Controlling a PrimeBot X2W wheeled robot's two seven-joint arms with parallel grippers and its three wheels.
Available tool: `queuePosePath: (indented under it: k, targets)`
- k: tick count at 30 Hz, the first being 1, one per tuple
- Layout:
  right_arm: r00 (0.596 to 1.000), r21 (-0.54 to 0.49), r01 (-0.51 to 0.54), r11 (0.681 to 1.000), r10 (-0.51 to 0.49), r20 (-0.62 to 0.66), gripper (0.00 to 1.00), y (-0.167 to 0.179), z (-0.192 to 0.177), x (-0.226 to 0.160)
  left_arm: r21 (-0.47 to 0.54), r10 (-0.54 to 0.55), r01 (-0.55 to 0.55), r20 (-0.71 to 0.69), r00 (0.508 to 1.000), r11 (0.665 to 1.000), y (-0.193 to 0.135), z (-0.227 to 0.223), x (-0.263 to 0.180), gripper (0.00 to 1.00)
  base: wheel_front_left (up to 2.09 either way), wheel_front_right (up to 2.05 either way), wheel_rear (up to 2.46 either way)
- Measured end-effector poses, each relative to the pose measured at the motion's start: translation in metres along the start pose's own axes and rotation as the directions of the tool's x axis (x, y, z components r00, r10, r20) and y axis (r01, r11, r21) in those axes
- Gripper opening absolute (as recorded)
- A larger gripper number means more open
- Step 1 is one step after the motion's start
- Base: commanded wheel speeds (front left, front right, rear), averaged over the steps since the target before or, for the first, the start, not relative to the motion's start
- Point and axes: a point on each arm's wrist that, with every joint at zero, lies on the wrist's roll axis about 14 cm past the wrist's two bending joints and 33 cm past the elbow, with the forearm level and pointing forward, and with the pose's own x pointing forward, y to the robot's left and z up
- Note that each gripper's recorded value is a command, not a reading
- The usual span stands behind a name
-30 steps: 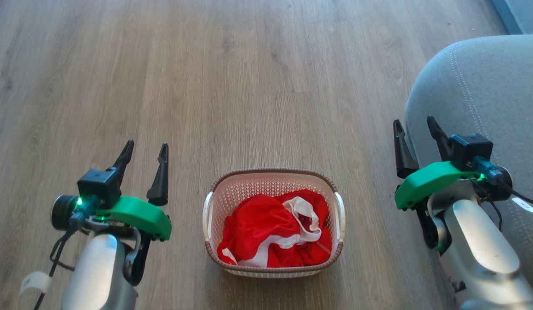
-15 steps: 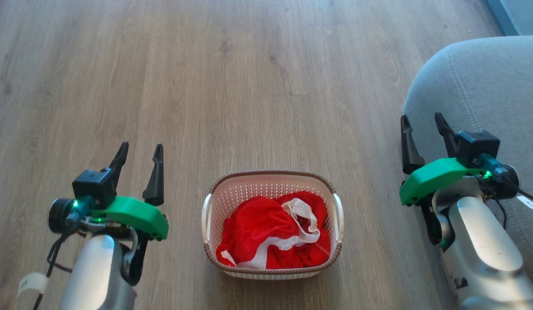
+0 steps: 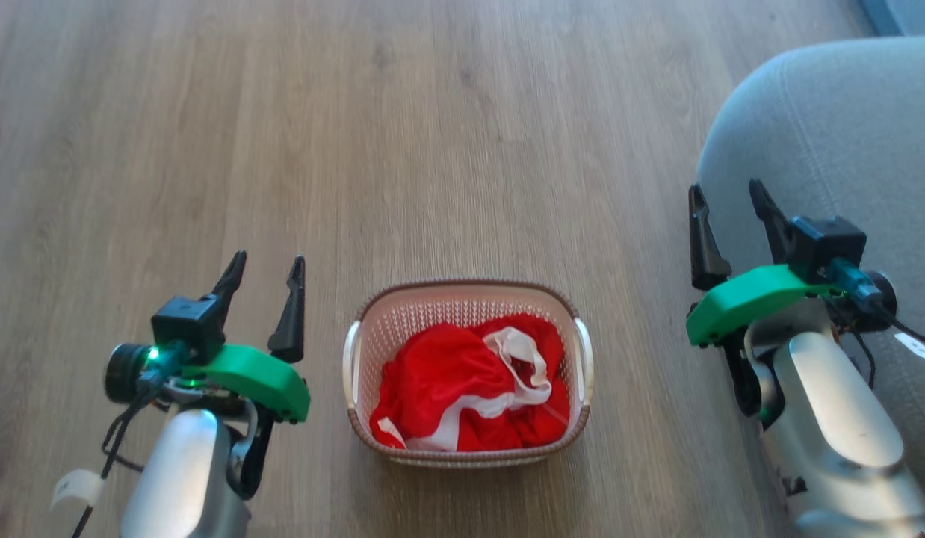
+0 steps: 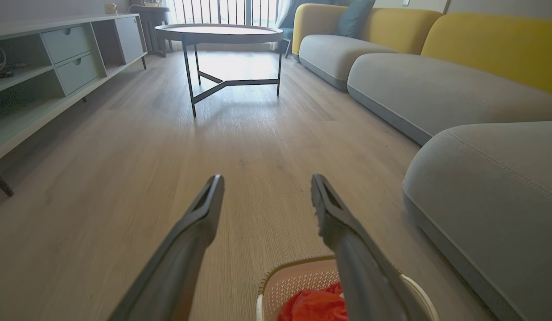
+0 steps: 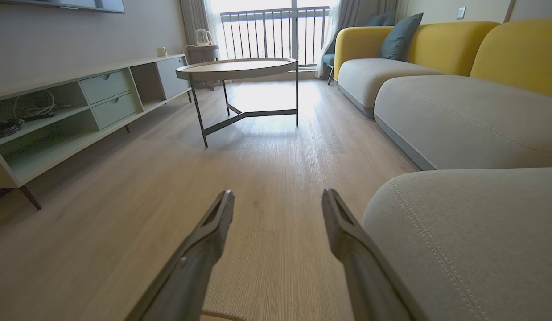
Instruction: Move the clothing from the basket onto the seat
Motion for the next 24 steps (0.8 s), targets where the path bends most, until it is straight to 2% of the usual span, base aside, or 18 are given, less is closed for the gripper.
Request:
queuePosePath:
  k: [11,18,24]
  targets:
    - [0.997,-0.013,-0.020,1.000,0.021,0.074,1.00,-0.005,0.006,0.048,-0.048,-0.128,0.124,-0.094,0.987,0.991,-0.031,-0.044,0.042,1.00,0.00,0.00,0.00]
    - [0.998,-0.027,-0.018,0.999,0.019,0.062,1.00,-0.016,-0.021,0.080,-0.095,-0.237,0.223,-0.175,0.956,0.970,-0.055,-0.091,0.073,1.00,0.00,0.00,0.00]
    - [0.998,-0.028,-0.010,1.000,0.012,0.055,1.00,-0.026,-0.048,0.101,-0.135,-0.334,0.309,-0.253,0.908,0.941,-0.076,-0.141,0.088,1.00,0.00,0.00,0.00]
